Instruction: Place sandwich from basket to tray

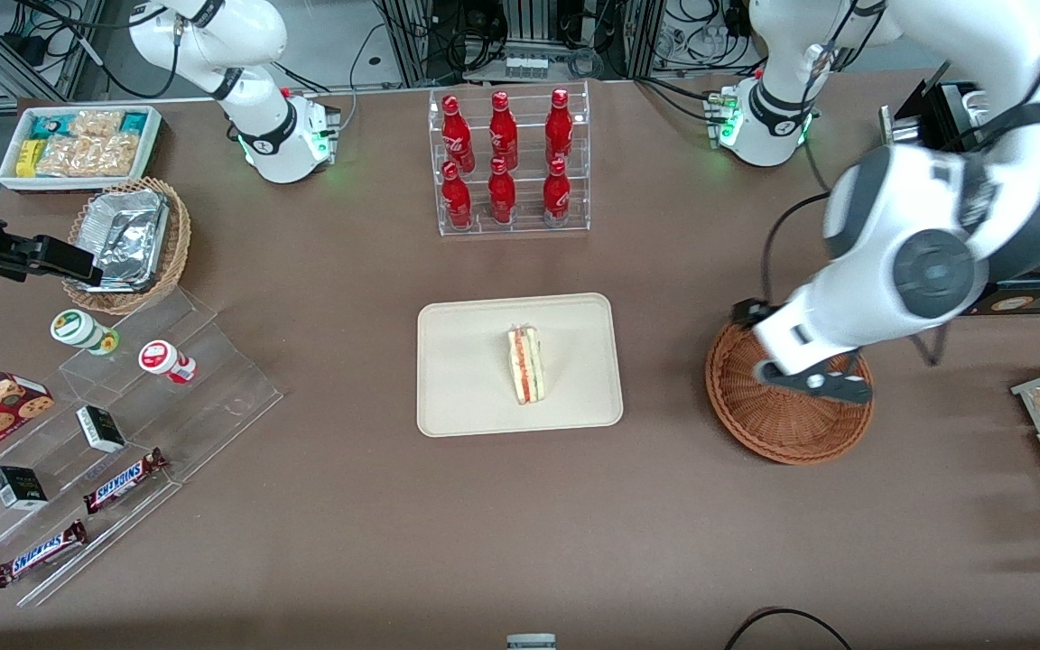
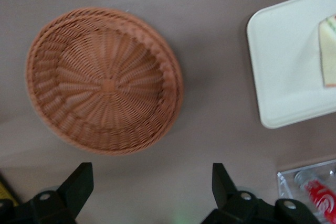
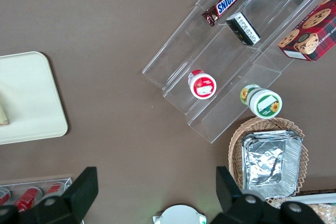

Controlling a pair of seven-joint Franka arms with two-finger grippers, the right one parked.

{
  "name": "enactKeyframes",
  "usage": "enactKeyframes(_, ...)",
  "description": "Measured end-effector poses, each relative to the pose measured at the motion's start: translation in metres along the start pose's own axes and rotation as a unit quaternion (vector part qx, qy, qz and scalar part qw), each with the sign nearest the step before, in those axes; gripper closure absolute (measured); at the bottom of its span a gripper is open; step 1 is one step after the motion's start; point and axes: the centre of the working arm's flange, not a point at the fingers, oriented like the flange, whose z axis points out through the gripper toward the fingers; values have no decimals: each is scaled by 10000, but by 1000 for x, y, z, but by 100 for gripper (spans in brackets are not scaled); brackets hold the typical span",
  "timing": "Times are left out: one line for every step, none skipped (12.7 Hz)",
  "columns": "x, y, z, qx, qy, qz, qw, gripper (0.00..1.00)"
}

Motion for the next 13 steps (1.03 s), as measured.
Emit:
enactKeyframes(-11,-19,-10,-24,5,-9,10000,0)
enactKeyframes(-21,-33,-20,-34,43,-49,10000,0)
enactKeyframes(-29,-40,-28,-35,69,-87,9999,0)
enactKeyframes(-37,-44,-37,-30,83,-128,9999,0)
enactKeyframes(-45,-48,-44,-28,87,-176,9998,0)
enactKeyframes(-54,-55,-52,-32,95,-241,9997,0)
enactKeyframes(-62,-61,-59,-38,100,-305,9995,0)
enactKeyframes(-71,-64,-66,-39,109,-350,9993,0)
enactKeyframes(-79,-66,-74,-35,107,-376,9992,0)
enactKeyframes(-88,-66,-81,-31,105,-394,9992,0)
enactKeyframes(-96,-67,-87,-29,107,-421,9991,0)
enactKeyframes(-102,-69,-92,-30,106,-448,9989,0)
enactKeyframes(-107,-70,-96,-29,104,-466,9989,0)
